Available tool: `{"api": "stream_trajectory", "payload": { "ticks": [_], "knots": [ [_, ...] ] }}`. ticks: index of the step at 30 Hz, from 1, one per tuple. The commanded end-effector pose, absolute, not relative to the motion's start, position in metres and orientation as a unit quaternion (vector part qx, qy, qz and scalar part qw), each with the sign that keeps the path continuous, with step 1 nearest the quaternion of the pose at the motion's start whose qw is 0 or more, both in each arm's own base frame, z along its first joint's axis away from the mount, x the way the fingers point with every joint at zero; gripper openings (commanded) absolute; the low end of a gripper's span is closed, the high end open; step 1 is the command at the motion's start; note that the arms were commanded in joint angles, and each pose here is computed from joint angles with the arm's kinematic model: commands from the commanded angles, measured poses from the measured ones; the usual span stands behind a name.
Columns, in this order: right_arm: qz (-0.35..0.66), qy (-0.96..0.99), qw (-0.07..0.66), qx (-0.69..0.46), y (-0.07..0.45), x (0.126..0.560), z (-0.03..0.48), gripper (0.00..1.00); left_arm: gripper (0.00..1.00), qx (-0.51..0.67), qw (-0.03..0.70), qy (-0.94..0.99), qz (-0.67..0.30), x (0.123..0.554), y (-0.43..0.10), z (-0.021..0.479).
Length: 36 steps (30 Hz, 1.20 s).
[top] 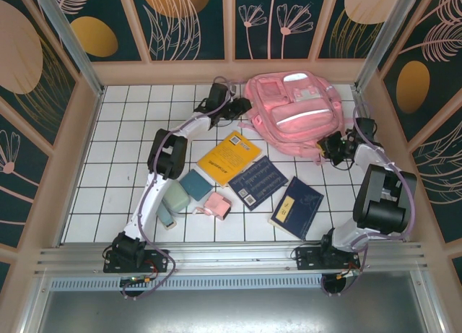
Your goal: Pack the student bag
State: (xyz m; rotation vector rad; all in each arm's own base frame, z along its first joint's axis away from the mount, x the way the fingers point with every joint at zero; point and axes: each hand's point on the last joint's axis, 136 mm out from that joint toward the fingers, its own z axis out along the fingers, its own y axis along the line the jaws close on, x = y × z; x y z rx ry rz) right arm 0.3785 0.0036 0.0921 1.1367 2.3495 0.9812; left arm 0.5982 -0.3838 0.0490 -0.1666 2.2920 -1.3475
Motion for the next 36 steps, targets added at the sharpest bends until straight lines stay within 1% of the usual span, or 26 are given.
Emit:
{"api": "stream_trajectory", "payload": {
  "ticks": [1, 4, 7, 10, 11, 14, 16, 18, 21, 25, 28, 31, 33, 34, 36],
  "knots": [
    [0.365, 0.836, 0.197, 0.359, 0.014, 0.393, 0.105, 0.00, 0.22, -0.049, 0.207, 0.816, -0.537, 0.585, -0.399, 0.048],
    [0.351, 0.840, 0.207, 0.359, 0.010, 0.396, 0.109, 0.00, 0.00, -0.068, 0.215, 0.797, -0.560, 0.580, -0.389, 0.064],
    [0.339, 0.841, 0.220, 0.361, 0.004, 0.400, 0.114, 0.00, 0.00, -0.107, 0.240, 0.769, -0.583, 0.574, -0.363, 0.095],
    [0.347, 0.836, 0.228, 0.360, 0.003, 0.410, 0.122, 0.00, 0.00, -0.123, 0.269, 0.763, -0.575, 0.565, -0.339, 0.128],
    [0.352, 0.834, 0.228, 0.359, 0.004, 0.415, 0.124, 0.03, 0.00, -0.127, 0.277, 0.763, -0.570, 0.561, -0.333, 0.137],
    [0.367, 0.835, 0.231, 0.338, 0.015, 0.436, 0.136, 0.19, 0.00, -0.138, 0.299, 0.763, -0.556, 0.545, -0.317, 0.165],
    [0.371, 0.839, 0.234, 0.323, 0.021, 0.452, 0.144, 0.37, 0.00, -0.160, 0.318, 0.762, -0.541, 0.536, -0.302, 0.180],
    [0.360, 0.841, 0.243, 0.322, 0.020, 0.467, 0.149, 0.48, 0.00, -0.192, 0.334, 0.761, -0.523, 0.528, -0.286, 0.187],
    [0.366, 0.838, 0.258, 0.313, 0.023, 0.488, 0.155, 0.57, 0.00, -0.246, 0.360, 0.753, -0.493, 0.518, -0.259, 0.195],
    [0.369, 0.847, 0.268, 0.274, 0.039, 0.520, 0.162, 0.66, 0.00, -0.316, 0.362, 0.732, -0.484, 0.503, -0.235, 0.197],
    [0.293, 0.874, 0.261, 0.288, 0.024, 0.535, 0.150, 0.69, 0.00, -0.365, 0.366, 0.728, -0.450, 0.489, -0.218, 0.190],
    [0.187, 0.881, 0.293, 0.321, -0.011, 0.527, 0.157, 0.71, 0.00, -0.390, 0.376, 0.732, -0.412, 0.480, -0.211, 0.190],
    [0.127, 0.874, 0.351, 0.310, -0.022, 0.512, 0.181, 0.71, 0.00, -0.394, 0.378, 0.732, -0.406, 0.477, -0.213, 0.193],
    [0.103, 0.871, 0.386, 0.286, -0.019, 0.506, 0.194, 0.72, 0.00, -0.392, 0.381, 0.733, -0.406, 0.476, -0.215, 0.195],
    [0.045, 0.851, 0.476, 0.217, -0.005, 0.488, 0.241, 0.72, 0.00, -0.388, 0.382, 0.732, -0.409, 0.476, -0.221, 0.199]
  ]
}}
